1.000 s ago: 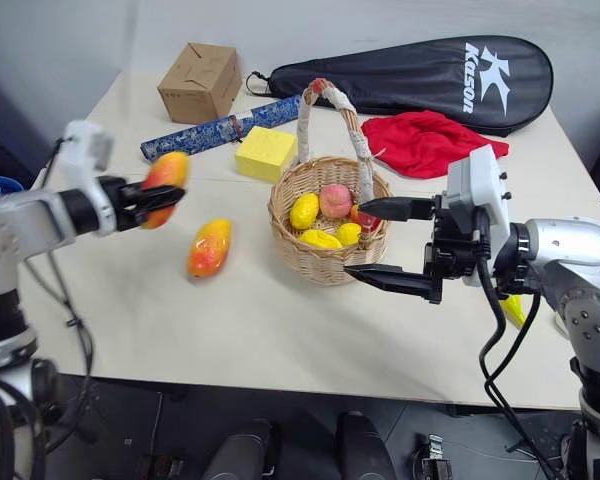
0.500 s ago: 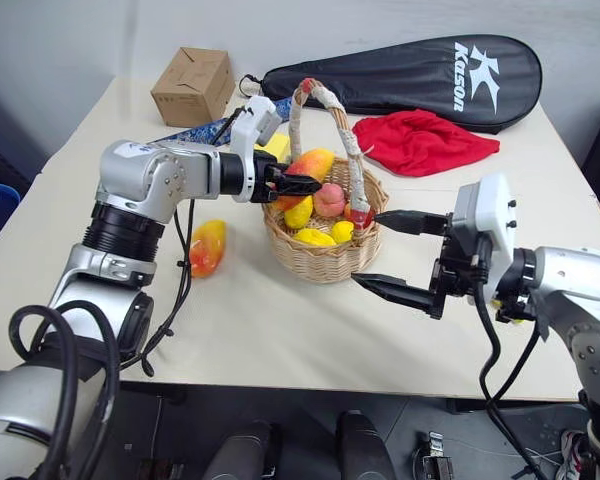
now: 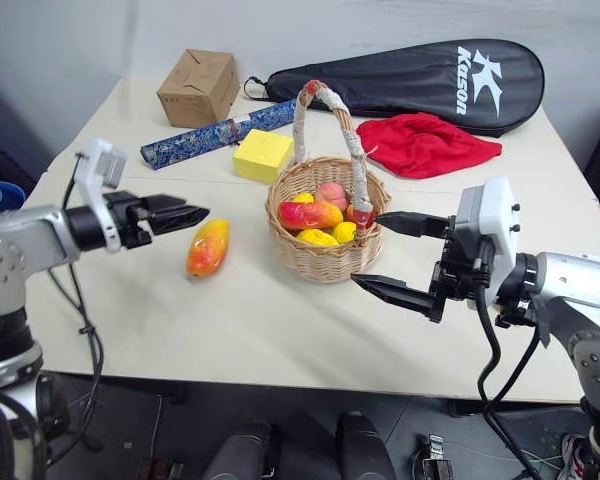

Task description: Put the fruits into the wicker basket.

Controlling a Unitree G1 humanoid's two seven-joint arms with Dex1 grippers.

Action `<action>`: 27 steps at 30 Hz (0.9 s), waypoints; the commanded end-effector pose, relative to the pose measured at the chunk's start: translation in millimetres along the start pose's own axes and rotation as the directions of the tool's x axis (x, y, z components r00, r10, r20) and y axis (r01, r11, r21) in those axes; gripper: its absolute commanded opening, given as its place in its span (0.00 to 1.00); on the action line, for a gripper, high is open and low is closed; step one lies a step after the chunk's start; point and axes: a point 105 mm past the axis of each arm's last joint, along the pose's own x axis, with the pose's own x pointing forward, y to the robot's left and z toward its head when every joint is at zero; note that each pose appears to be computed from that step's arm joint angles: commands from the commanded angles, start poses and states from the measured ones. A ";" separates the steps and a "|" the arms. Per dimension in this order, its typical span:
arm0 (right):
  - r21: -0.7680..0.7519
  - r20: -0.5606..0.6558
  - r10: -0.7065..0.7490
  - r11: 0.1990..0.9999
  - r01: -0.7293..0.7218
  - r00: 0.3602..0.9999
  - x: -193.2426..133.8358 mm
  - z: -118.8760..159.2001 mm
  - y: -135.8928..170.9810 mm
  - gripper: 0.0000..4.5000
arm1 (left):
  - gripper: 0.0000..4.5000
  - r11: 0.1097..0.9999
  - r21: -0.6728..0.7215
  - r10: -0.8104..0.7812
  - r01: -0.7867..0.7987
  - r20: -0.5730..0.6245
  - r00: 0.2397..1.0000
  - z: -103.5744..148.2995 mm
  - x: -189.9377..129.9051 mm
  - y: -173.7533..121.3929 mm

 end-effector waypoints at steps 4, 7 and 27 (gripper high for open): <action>-0.008 0.036 0.056 0.998 -0.056 0.998 6.7 7.2 3.5 1.00 | 0.84 0.991 -0.125 0.042 -0.040 0.015 0.999 -14.0 22.6 8.0; -0.007 0.042 0.056 0.998 -0.056 0.998 8.3 8.8 1.2 1.00 | 0.84 0.970 -0.200 0.127 -0.138 -0.065 0.990 -27.2 39.3 22.5; -0.009 0.078 0.026 1.000 -0.025 0.997 16.2 14.6 0.0 1.00 | 0.58 0.997 -0.017 -0.069 0.069 0.011 0.998 50.0 72.4 -28.6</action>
